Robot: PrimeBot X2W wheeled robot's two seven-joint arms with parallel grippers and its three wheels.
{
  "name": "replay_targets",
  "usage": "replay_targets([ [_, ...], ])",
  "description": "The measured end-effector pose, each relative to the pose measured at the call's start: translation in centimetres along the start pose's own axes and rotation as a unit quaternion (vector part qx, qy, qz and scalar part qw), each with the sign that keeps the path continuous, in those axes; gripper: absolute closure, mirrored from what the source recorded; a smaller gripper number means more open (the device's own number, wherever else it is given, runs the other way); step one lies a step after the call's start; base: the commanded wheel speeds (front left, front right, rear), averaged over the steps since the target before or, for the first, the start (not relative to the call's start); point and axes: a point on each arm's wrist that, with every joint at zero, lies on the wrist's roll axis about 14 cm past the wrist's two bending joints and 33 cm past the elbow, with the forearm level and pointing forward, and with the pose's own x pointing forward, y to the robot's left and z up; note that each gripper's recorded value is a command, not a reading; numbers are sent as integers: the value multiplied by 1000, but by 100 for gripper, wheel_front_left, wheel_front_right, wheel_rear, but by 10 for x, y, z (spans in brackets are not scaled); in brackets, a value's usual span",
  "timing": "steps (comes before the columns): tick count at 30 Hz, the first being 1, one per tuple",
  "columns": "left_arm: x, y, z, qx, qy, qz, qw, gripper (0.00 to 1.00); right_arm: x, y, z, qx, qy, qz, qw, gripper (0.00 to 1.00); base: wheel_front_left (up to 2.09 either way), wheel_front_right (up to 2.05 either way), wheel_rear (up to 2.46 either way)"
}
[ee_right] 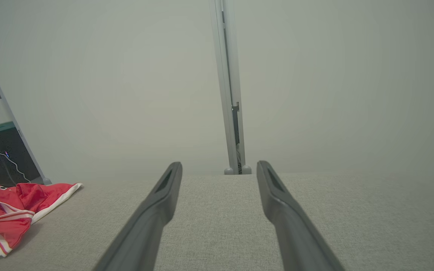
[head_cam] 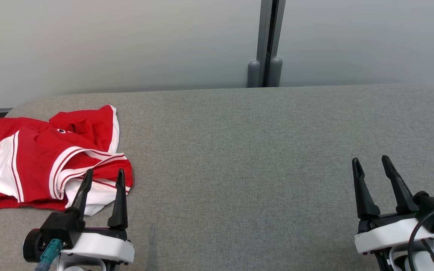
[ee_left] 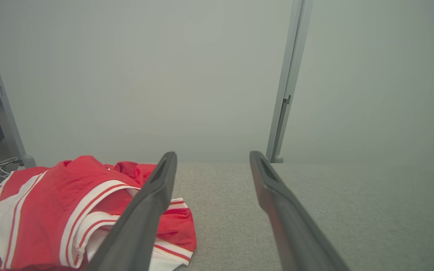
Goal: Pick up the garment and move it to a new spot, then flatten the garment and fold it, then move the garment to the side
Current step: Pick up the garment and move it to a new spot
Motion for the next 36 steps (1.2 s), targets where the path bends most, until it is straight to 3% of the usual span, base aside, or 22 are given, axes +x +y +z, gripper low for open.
replay_targets([
  [36, -7, 13, -1, -2, 4, 22, 1000, 0, 5, 19, -3, 11, 4, 32, 999, 0, 0, 0, 0],
])
